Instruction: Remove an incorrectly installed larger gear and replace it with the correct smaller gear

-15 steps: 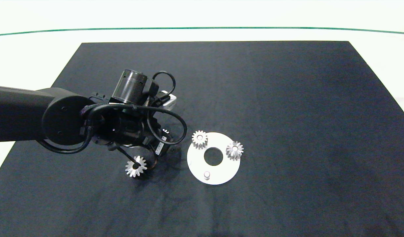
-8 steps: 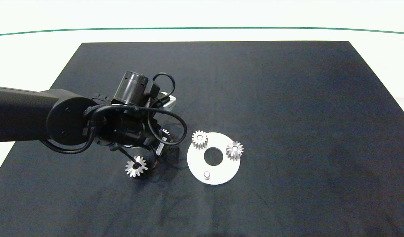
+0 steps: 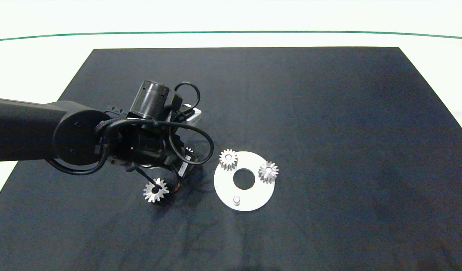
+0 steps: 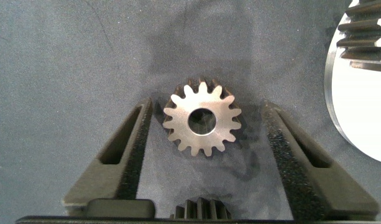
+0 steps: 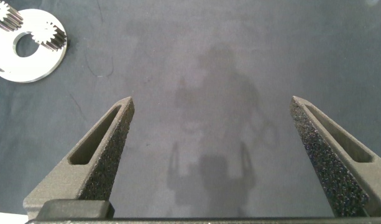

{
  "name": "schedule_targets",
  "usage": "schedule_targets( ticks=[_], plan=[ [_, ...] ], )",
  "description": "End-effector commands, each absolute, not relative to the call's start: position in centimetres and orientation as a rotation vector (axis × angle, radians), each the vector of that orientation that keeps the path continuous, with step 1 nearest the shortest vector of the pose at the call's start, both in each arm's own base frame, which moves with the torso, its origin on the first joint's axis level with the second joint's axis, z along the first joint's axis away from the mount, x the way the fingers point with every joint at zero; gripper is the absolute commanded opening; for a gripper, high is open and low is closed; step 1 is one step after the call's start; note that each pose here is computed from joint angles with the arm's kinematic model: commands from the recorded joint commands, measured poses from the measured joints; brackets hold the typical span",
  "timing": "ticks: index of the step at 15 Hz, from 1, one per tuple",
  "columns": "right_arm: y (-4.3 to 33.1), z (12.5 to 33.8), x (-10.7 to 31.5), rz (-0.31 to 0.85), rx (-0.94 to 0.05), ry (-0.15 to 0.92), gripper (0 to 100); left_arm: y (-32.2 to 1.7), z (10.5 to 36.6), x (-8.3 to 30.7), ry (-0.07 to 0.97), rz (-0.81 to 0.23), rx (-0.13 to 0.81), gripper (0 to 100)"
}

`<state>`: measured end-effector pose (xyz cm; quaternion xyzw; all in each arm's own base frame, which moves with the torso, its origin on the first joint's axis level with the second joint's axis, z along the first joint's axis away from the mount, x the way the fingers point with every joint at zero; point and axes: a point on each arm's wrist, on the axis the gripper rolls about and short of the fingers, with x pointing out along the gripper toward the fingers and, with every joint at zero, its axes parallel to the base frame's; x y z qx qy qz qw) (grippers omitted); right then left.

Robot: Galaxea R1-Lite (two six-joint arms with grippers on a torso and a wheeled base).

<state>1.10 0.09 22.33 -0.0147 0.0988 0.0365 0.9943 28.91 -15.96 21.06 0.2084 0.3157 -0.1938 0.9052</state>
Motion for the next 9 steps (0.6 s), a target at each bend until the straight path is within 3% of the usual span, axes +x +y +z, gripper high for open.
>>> schedule_targets(
  ticks=[1,9],
  plan=[
    [0.09,22.32,1.11,0.074,-0.03,0.2,100,-15.96,20.95,29.05,0.655,-0.397,0.433,63],
    [0.09,22.28,1.12,0.074,-0.03,0.202,100,-16.09,20.67,29.18,0.653,-0.397,0.424,47]
  ],
)
